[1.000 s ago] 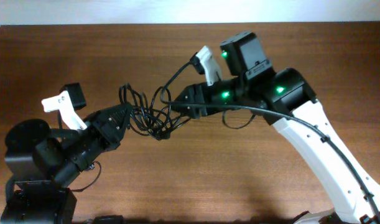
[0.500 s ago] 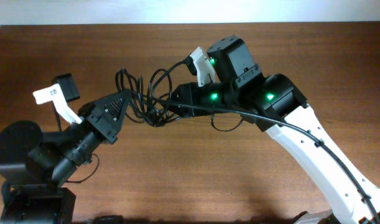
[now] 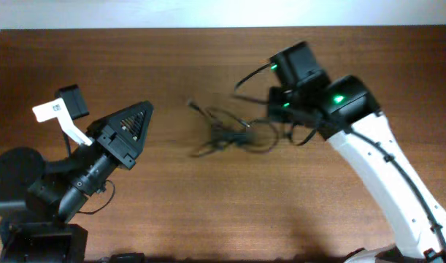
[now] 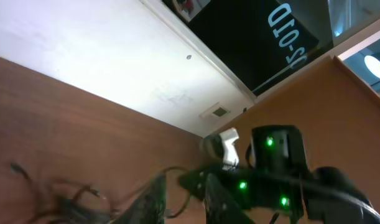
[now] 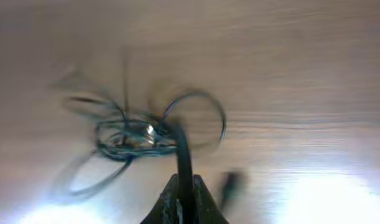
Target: Untangle cables
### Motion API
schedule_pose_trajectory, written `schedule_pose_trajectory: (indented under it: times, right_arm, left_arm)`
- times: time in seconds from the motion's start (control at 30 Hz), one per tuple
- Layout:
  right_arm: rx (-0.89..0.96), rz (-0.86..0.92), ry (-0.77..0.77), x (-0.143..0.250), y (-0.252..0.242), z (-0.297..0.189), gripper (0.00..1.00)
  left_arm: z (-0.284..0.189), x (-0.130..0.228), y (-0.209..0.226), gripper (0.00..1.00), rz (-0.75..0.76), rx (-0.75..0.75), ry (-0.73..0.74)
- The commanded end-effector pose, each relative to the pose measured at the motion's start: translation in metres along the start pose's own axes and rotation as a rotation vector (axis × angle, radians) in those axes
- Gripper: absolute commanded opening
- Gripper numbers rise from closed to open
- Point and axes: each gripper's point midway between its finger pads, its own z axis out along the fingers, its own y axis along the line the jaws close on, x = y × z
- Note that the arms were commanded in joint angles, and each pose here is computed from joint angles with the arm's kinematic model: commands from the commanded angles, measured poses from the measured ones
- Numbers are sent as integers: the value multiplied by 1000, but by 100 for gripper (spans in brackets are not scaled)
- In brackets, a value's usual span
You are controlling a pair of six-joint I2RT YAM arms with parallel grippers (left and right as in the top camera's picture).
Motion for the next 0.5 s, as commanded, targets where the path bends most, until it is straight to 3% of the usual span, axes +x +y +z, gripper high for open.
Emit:
schedule_pose_trajectory:
  times: [0.0, 0.07, 0.13, 0.2, 0.3, 0.4, 0.47]
  right_arm:
    - [166, 129, -16, -20, -70, 2, 4]
    - [172, 127, 25, -17, -84, 2, 4]
    - [111, 37, 60, -14, -78, 4, 4]
    - [-4, -78, 78, -13, -58, 4, 4]
    - [-445, -230, 79, -13, 17, -12, 4]
    - [-901, -310, 14, -23, 83, -62, 4]
    - [-1139, -371, -20, -25, 106, -102, 4]
  left_arm:
    - [-5, -5, -10, 22, 84, 21, -15]
    - [-5, -4, -10, 25, 87, 21, -15]
    - [-5, -4, -10, 35, 94, 22, -11]
    - [-5, 4, -15, 41, 202, 56, 26]
    - [-11, 39, -30, 61, 466, 212, 172]
    - [-13, 56, -15, 74, 469, 179, 244]
    - [-12, 58, 8, 82, 438, 58, 254]
